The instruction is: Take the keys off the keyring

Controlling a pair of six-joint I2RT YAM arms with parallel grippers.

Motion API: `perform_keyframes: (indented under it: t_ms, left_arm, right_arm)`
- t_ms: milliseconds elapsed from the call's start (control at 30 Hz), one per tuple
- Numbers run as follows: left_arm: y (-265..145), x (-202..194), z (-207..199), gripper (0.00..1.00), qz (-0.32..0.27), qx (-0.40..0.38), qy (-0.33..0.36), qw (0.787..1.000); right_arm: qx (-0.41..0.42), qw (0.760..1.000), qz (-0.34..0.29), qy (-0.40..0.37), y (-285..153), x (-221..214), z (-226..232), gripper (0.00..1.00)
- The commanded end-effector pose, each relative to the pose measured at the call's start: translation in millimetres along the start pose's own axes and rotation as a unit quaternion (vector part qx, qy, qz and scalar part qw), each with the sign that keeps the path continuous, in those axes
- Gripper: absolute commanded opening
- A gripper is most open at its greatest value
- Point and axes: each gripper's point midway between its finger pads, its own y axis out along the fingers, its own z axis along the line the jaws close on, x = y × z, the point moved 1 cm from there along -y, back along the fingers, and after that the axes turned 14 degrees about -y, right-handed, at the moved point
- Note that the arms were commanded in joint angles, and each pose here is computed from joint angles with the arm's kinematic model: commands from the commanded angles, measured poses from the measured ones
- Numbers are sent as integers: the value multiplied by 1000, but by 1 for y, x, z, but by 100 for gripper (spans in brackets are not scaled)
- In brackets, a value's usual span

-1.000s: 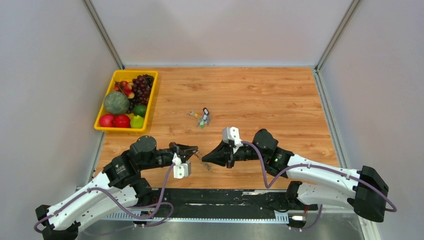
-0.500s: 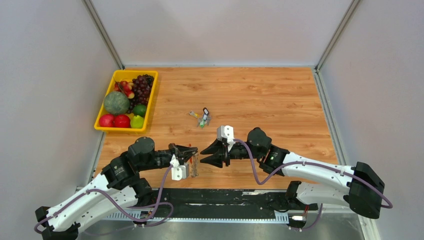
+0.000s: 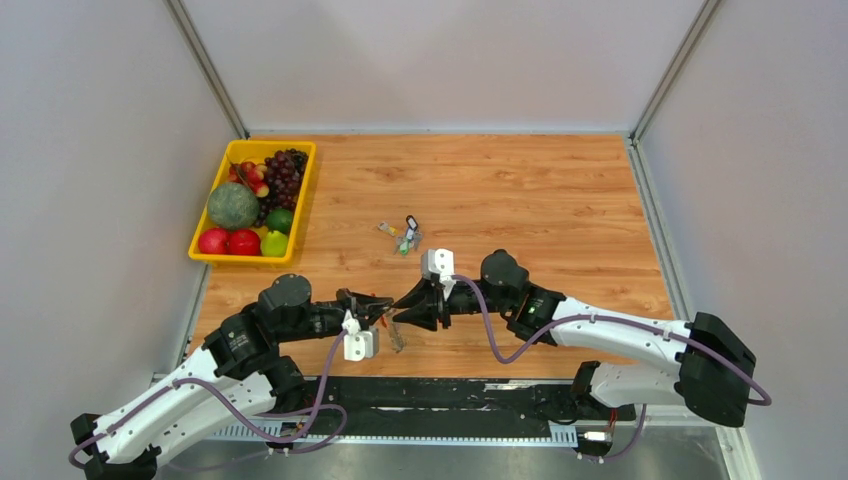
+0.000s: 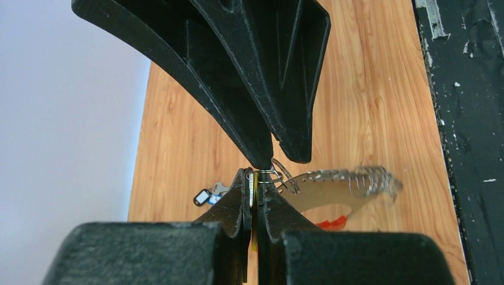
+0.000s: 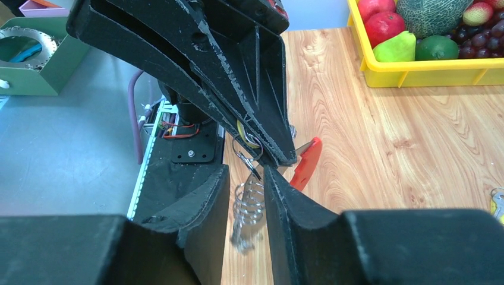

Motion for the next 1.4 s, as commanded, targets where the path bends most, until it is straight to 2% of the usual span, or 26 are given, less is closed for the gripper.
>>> perform_keyframes:
  t_ms: [0, 133, 367, 733, 1367]
  left_arm:
    - [1, 18, 7, 0, -36, 9, 21, 999]
    - [1, 17, 8, 0, -34, 10, 21, 999]
    - [0, 18, 9, 0, -35, 14, 21, 999]
    - [0, 18, 9, 0, -34, 14, 21, 999]
    - [0, 17, 8, 0, -34, 12, 21, 999]
  right_arm:
    - [23, 999, -32, -20, 8, 24, 3, 31]
    - [28, 999, -25, -15, 11, 19, 4, 27]
    - [9, 1000, -12, -9, 7, 6, 2, 34]
    - [-43, 999, -4, -7, -8, -1, -10, 36]
    - [22, 999, -48, 7, 10, 17, 5, 34]
